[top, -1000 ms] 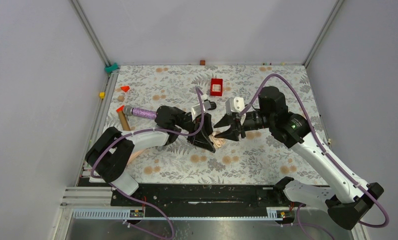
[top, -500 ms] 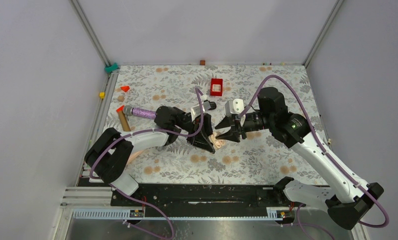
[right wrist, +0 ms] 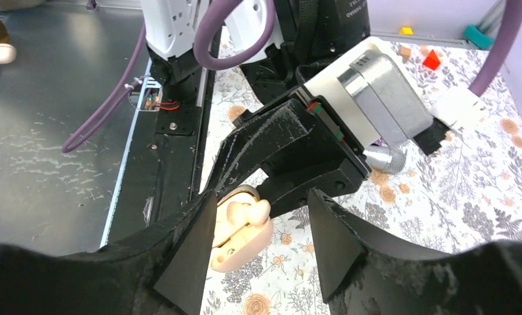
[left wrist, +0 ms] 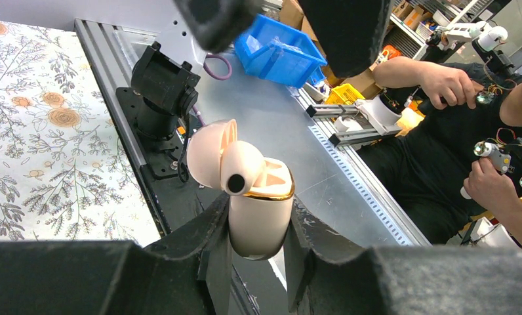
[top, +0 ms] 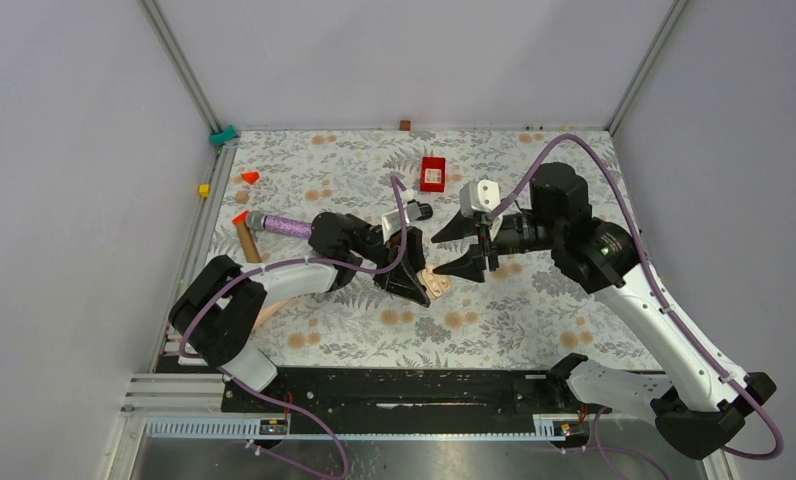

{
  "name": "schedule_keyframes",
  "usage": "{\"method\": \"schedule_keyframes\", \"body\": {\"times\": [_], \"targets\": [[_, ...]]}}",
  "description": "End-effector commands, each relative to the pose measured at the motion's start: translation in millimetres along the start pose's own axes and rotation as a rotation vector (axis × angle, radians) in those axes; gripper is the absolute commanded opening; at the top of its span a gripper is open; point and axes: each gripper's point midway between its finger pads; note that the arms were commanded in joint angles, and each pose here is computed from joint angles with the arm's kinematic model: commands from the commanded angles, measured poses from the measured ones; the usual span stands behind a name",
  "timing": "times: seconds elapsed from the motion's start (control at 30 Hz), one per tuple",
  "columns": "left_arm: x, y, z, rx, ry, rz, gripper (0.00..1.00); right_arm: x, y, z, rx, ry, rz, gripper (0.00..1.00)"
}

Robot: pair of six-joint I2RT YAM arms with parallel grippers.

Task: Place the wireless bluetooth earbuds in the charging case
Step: Place the earbud in the charging case.

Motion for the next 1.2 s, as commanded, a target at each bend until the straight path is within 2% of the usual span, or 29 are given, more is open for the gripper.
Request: {"method": "schedule_keyframes", "body": {"times": [0.0, 0.2, 0.57, 0.67, 0.87, 1.0, 1.17], "targets": [[15, -12, -2, -0.015, -0.006, -0.122, 0.00, -1, -7, 3, -0.047, 0.036, -0.043, 0.63], [20, -7, 2, 0.008, -0.034, -0.120, 0.00, -22, 9, 6, 0.024, 0.095, 0.005, 0.76], [31, 10, 12, 0.069, -0.109, -0.082, 0.00, -12, 26, 8, 0.096, 0.074, -0.045, 0.72], [36, 18, 19, 0.108, -0.149, -0.079, 0.00, -11, 16, 1, 0.063, 0.065, -0.103, 0.71], [38, 32, 32, 0.195, -0.216, -0.102, 0.00, 3, -11, -16, -0.030, 0.008, -0.322, 0.70], [38, 35, 38, 0.248, -0.266, -0.166, 0.00, 21, -21, -18, -0.058, -0.034, -0.372, 0.69], [42, 37, 49, 0.322, -0.350, -0.265, 0.00, 23, -31, -23, -0.093, -0.037, -0.467, 0.68]]}}
Point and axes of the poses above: each gripper's point midway between its finger pads, its own z axis back along the fingers, its own y axis along the line the jaws close on, x = y × z, and after that the axes turned 3 degrees about z, right-handed
